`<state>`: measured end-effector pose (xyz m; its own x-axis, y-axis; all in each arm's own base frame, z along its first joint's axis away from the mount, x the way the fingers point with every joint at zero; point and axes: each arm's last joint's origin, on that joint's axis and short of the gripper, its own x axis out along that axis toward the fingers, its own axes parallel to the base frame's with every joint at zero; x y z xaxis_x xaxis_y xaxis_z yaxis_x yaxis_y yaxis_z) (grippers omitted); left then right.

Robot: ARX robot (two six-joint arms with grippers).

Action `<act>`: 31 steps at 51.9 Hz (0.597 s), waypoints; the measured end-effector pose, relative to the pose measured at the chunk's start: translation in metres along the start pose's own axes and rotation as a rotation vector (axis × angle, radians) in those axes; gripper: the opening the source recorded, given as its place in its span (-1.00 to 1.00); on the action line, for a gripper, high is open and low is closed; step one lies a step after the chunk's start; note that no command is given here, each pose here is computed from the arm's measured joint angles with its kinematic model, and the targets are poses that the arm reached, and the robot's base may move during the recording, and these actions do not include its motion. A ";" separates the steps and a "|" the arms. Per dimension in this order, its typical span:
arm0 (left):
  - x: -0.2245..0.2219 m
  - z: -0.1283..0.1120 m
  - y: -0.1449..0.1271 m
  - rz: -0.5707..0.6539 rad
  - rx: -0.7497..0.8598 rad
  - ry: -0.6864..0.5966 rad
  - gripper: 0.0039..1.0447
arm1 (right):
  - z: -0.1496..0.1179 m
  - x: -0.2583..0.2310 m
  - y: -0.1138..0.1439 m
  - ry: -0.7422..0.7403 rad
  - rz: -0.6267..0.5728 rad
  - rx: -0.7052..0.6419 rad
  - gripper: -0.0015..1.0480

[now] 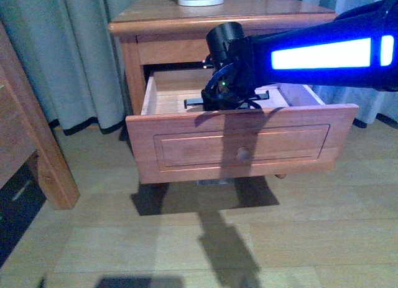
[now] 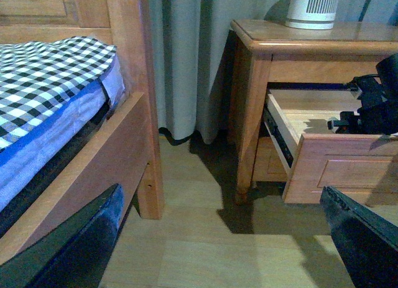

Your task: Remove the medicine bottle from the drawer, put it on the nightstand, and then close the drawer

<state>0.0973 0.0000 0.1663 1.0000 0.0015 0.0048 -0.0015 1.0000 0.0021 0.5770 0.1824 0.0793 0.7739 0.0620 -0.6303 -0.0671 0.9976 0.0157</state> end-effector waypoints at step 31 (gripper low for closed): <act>0.000 0.000 0.000 0.000 0.000 0.000 0.87 | 0.081 -0.128 -0.029 -0.121 -0.107 0.168 -0.45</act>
<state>0.0973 0.0000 0.1663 1.0000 0.0015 0.0048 -0.0015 1.0000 0.0025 0.5308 0.1484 0.2227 0.8417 -0.0518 -0.5375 0.1176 0.9891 0.0888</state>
